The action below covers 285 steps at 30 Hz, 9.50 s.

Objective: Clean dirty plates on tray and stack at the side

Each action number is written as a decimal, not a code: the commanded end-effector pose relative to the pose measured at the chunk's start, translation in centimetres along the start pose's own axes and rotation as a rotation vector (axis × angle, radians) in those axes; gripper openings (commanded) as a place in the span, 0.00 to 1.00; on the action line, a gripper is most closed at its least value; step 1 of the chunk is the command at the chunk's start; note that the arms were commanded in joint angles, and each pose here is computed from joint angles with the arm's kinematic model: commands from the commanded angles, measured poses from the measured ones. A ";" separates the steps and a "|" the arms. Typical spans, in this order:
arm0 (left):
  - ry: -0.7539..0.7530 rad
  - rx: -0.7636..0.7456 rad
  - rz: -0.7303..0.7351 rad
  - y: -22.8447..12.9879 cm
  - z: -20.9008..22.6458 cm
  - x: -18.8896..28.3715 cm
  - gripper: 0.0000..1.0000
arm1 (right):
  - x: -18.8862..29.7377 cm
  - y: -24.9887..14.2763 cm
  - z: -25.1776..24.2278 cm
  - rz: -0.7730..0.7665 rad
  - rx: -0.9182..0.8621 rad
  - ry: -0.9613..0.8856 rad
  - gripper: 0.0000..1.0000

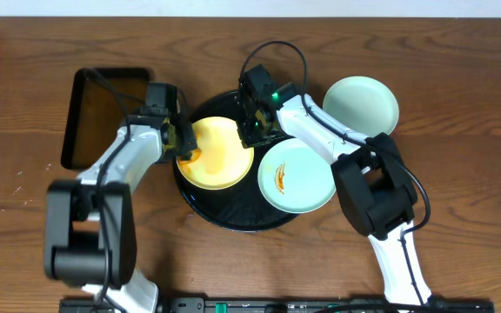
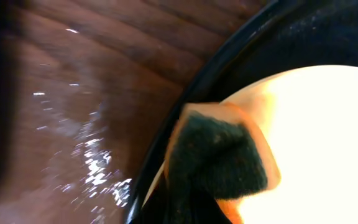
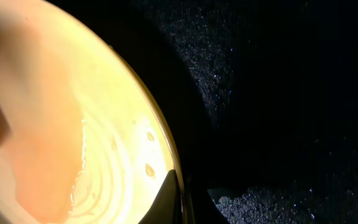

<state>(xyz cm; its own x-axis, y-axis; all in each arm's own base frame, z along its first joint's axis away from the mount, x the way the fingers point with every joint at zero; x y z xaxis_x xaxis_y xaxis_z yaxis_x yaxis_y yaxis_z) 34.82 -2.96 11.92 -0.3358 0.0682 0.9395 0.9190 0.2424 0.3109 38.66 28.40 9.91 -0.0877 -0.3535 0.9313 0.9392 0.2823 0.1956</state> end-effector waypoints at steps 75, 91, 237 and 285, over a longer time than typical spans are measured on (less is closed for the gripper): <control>-0.098 0.019 0.082 -1.6 -5.0 -1.7 0.07 | -2.3 -1.0 -0.4 0.055 0.017 -0.027 0.01; 0.579 -0.117 0.057 -2.7 0.4 -1.1 0.07 | -2.3 -1.0 -0.4 0.055 0.016 -0.027 0.01; 0.043 0.356 -0.142 3.3 12.0 10.3 0.07 | 18.0 -4.0 16.6 -0.516 1.022 -1.176 0.01; 0.045 0.347 -0.131 3.1 12.0 10.3 0.08 | 19.6 2.7 -2.6 -0.433 0.264 0.103 0.02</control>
<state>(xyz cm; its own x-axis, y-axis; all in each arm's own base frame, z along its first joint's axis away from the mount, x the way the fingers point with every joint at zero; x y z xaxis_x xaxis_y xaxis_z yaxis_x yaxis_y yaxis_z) 31.87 10.04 21.34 -0.4394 -0.0394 0.8974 0.7304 0.5658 0.3825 40.13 22.27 25.75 -0.5188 -0.3178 0.7936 0.6149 0.5062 0.6047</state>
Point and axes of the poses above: each gripper's point midway between its finger pads, its own x axis back along the fingers, its own z axis along the line the jaws close on, y = z × x, the point moved 10 cm from there along x, back along the fingers, and after that the axes turned 1 degree about -x, right-handed, at the moved point
